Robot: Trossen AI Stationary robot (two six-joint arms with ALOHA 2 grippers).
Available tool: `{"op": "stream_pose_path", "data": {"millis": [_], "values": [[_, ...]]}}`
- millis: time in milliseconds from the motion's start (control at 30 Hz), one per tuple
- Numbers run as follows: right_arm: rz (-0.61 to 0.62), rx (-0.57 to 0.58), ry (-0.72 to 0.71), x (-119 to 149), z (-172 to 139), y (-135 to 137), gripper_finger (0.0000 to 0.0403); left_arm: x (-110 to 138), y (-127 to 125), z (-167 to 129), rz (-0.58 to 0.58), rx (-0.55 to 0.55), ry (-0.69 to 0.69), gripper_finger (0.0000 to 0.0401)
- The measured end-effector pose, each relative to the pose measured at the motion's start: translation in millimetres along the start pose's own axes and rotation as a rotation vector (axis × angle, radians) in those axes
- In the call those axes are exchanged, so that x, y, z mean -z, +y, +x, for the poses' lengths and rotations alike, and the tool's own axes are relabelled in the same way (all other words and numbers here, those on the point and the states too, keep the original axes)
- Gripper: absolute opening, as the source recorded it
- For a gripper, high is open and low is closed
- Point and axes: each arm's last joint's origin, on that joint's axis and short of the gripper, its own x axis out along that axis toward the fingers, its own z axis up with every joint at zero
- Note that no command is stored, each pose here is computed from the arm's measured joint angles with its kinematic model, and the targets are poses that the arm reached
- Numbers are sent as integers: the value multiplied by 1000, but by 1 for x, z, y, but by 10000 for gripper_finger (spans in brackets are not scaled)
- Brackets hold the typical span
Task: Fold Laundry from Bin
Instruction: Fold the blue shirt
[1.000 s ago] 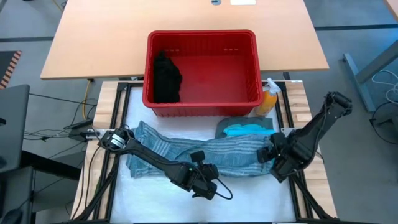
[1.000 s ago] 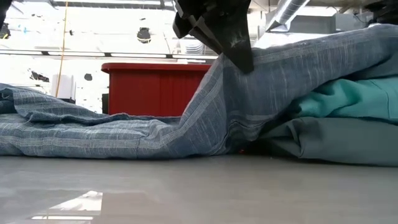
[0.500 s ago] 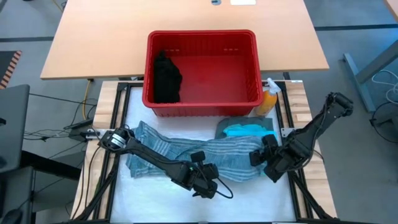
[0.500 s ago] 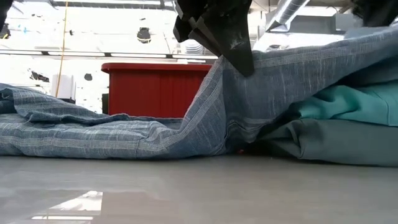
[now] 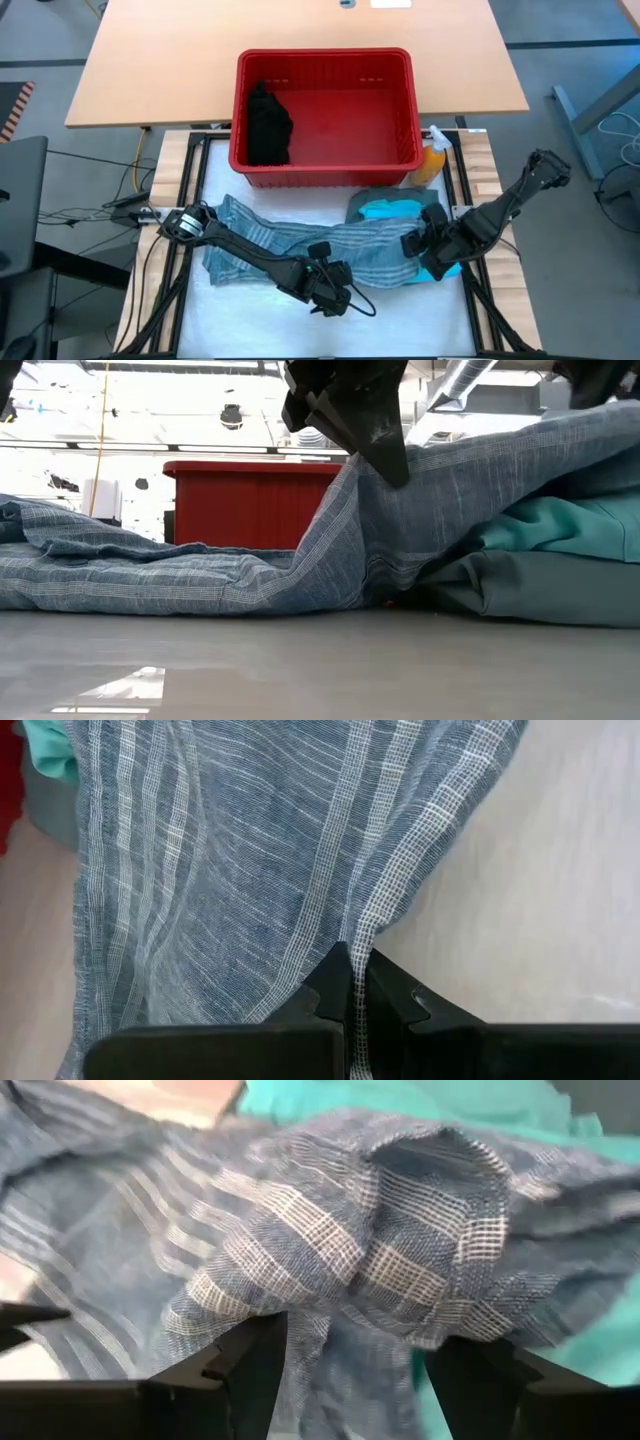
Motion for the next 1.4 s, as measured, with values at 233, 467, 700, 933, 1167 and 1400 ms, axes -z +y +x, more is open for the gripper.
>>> {"op": "stream_pose_path", "data": {"millis": [233,467,700,933,1167,1400], "values": [[-2,61,-10,8,1,-6,254,2,1,0,13,-11,20,0],[-17,61,-98,32,18,-10,254,2,1,0,24,-15,21,0],[29,-95,-203,49,31,-20,254,4,-2,-2,25,-24,12,0],[23,-183,-231,49,32,-10,173,4,-2,-2,27,-24,10,0],[-10,-273,-232,49,26,3,21,5,-4,-1,-18,-62,-40,0],[-78,-395,-231,42,-16,29,19,38,-25,12,-98,-49,-109,0]]}}
